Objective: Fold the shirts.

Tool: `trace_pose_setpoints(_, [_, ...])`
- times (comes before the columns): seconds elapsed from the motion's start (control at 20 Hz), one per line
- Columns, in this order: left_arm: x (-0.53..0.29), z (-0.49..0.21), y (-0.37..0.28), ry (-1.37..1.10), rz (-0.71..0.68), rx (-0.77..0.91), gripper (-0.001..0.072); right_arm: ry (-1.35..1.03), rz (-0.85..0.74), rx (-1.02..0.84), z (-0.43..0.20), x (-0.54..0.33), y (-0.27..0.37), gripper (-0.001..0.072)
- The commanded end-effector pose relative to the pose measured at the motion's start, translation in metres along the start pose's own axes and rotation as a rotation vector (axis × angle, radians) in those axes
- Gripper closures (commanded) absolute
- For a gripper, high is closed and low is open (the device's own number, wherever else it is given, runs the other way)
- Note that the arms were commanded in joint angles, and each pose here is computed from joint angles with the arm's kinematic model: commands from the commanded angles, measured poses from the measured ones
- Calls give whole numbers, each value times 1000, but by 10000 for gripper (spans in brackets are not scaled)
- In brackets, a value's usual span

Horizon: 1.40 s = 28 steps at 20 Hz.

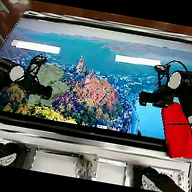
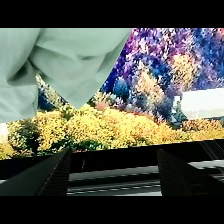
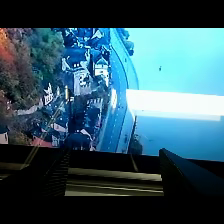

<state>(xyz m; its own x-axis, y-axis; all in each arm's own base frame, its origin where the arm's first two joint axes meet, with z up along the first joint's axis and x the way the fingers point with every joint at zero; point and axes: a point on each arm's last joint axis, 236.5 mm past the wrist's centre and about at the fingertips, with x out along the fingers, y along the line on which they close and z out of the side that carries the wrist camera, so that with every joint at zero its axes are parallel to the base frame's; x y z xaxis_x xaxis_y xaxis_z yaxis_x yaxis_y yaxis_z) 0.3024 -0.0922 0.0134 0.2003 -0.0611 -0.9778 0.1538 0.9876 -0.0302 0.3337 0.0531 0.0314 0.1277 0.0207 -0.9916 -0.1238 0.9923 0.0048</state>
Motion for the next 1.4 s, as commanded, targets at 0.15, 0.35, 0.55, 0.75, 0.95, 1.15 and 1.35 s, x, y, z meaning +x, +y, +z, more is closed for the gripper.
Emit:
trace_pose_setpoints(0.15, [0,0,0,0,0,0,118,-2,1,0,0,-1,0,36])
trace_pose_setpoints(0.35, [0,0,0,0,0,0,118,-19,2,1,4,-1,0,36])
trace_pose_setpoints(0.55, [0,0,0,0,0,0,118,-81,1,0,19,-1,0,36])
trace_pose_setpoints(0.75, [0,5,-1,-20,-3,0,118,-78,4,1,19,-1,1,36])
trace_pose_setpoints(0.95, [0,38,-5,-154,-23,-1,118,-43,7,0,10,0,2,36])
trace_pose_setpoints(1.15, [6,53,16,-195,59,25,148,-59,7,0,14,-1,2,36])
trace_pose_setpoints(1.35, [8,53,77,-175,212,-6,399,-94,8,0,22,-1,2,36])
